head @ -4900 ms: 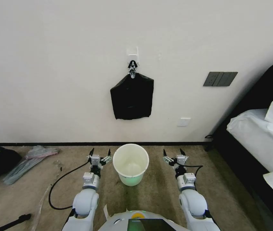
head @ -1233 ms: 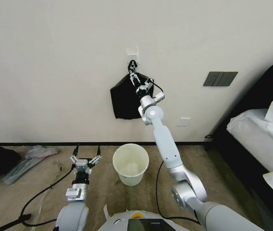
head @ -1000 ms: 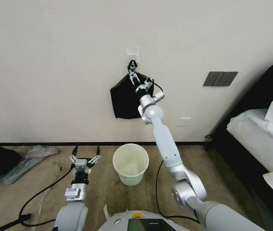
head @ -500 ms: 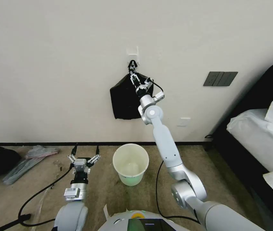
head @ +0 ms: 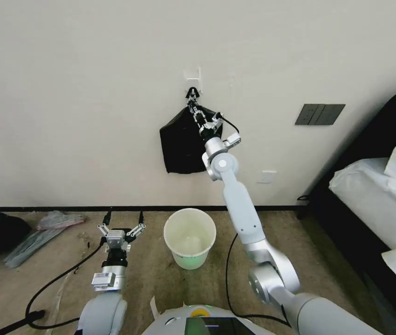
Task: Place a trash bag onto the trash bin.
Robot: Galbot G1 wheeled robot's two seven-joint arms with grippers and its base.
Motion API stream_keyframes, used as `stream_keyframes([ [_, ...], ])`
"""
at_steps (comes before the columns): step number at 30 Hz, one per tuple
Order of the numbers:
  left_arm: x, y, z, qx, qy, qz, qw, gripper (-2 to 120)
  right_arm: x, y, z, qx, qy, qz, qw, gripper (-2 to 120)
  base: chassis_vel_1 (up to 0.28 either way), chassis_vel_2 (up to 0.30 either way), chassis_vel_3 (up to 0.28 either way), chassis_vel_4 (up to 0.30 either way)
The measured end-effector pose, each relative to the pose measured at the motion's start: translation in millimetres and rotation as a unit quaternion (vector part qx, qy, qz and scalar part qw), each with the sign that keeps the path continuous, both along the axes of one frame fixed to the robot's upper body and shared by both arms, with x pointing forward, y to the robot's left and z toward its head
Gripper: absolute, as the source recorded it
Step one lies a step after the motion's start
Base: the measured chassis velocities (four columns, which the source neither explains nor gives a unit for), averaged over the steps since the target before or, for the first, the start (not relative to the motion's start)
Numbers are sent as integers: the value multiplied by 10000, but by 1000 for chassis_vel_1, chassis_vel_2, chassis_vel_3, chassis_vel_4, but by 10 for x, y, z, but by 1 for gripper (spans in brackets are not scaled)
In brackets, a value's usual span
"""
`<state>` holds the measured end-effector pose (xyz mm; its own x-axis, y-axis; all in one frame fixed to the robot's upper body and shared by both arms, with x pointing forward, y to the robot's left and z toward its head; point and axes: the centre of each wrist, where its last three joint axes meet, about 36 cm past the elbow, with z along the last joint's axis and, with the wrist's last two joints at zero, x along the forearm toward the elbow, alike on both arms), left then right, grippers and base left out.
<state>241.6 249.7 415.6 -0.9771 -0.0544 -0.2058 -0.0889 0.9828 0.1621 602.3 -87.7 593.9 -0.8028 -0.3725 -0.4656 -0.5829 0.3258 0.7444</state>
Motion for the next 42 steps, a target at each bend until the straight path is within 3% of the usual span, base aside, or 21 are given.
stream_keyframes([
  [8, 1, -21, -9, -36, 6, -11, 10000, 100, -13, -38, -159, 91, 258, 64, 9996, 43, 0, 0, 0, 0],
  [13, -5, -19, -9, -34, 14, -8, 10000, 100, 9, -44, -158, 90, 274, 58, 9996, 52, 0, 0, 0, 0],
  [14, -7, -16, -8, -31, 15, -4, 10000, 100, 20, -47, -154, 92, 278, 54, 9996, 62, 0, 0, 0, 0],
  [23, -14, -9, -7, -22, 15, 5, 10000, 100, 98, -53, -91, 80, 218, 56, 9997, 96, 0, 0, 0, 0],
  [42, 5, -18, -7, -58, -19, 8, 10000, 100, 146, 18, 19, -37, 32, 140, 9999, 100, 0, 0, 0, 0],
])
